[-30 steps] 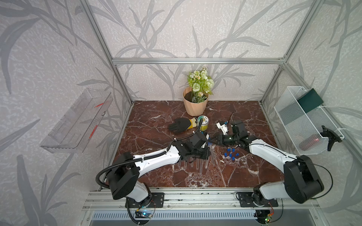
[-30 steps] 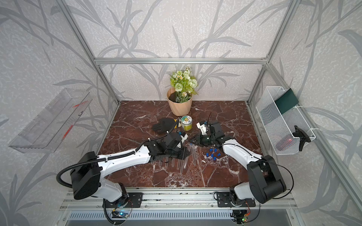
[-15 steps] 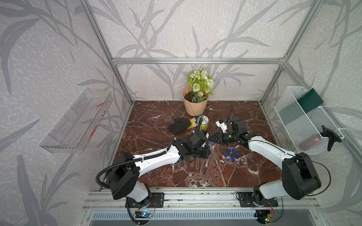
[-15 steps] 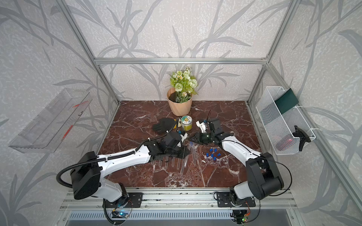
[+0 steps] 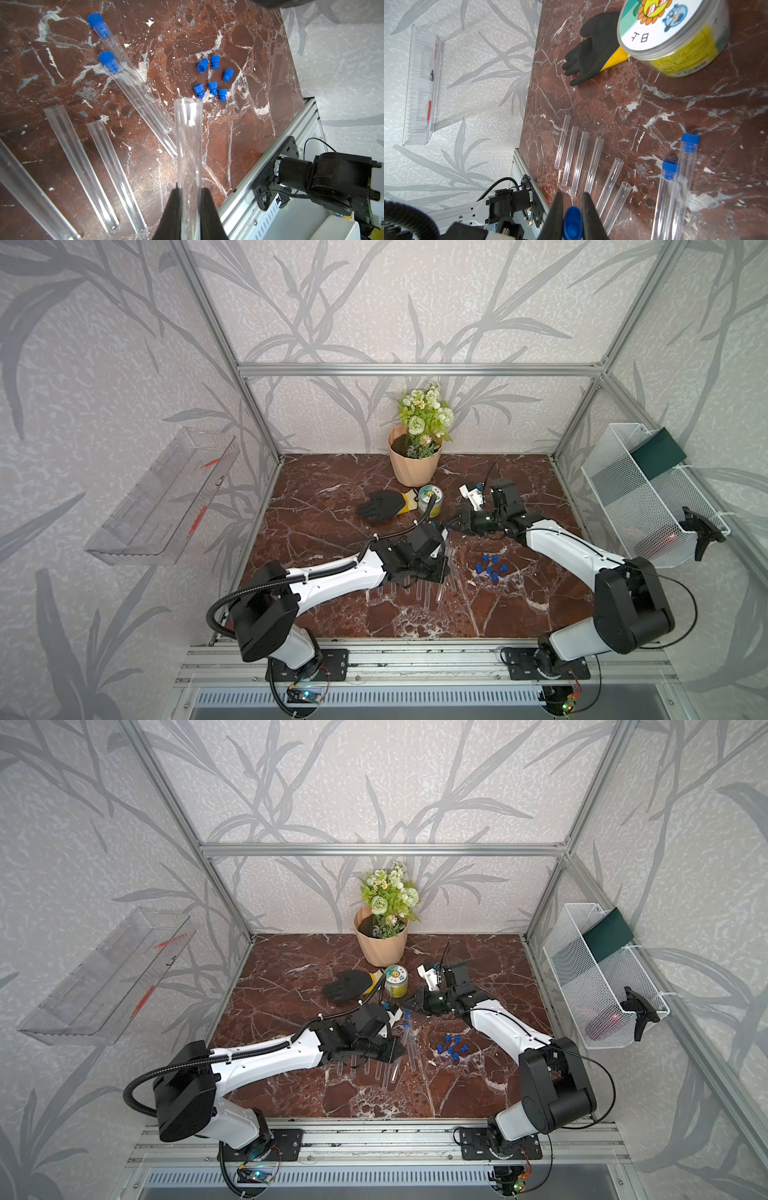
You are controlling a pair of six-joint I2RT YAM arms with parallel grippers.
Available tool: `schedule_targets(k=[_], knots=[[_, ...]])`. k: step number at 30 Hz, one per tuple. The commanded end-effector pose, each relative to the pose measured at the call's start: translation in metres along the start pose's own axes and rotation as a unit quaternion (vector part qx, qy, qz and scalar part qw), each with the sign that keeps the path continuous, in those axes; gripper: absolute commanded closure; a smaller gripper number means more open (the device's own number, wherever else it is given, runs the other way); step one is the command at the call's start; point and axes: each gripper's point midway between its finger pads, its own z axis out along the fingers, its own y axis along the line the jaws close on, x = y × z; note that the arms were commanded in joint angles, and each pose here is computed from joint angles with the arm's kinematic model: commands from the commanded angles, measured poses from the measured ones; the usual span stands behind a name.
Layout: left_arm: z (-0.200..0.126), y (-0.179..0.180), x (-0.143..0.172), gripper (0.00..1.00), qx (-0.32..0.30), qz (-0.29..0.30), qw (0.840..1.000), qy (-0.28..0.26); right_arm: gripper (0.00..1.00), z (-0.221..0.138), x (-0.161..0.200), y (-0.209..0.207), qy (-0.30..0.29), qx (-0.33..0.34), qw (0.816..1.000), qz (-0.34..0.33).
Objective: Remove stoppers from test tubes
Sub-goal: Open the stopper on the test tube, then place the stopper at the center of the board.
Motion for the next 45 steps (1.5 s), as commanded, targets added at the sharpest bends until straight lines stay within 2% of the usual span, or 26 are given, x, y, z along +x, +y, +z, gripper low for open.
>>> schedule_targets(k=[1, 7, 11, 17, 25, 45], knots=[[-0.001, -0.004, -0.003, 0.97, 0.001, 0.007, 1.0, 0.0, 0.92, -0.002, -0.009, 0.0, -0.009, 0.006, 1.0, -0.013], [-0.002, 0.0, -0.004, 0.97, -0.008, 0.001, 1.0, -0.006, 0.92, -0.011, -0.008, -0.014, -0.008, 0.034, 0.999, -0.009], [-0.002, 0.006, -0.004, 0.97, -0.022, -0.013, 1.0, -0.01, 0.92, -0.025, -0.004, -0.04, -0.008, 0.082, 0.997, 0.014], [0.012, 0.021, -0.003, 0.97, -0.061, -0.039, 0.997, 0.0, 0.92, -0.046, 0.011, -0.085, 0.022, 0.18, 0.983, 0.037], [0.022, 0.024, -0.008, 0.97, -0.08, -0.055, 0.995, -0.007, 0.9, -0.052, 0.019, -0.111, 0.061, 0.243, 0.968, 0.015], [0.031, 0.022, -0.008, 0.97, -0.104, -0.057, 0.993, 0.006, 0.87, -0.044, 0.027, -0.163, 0.099, 0.314, 0.944, -0.002]])
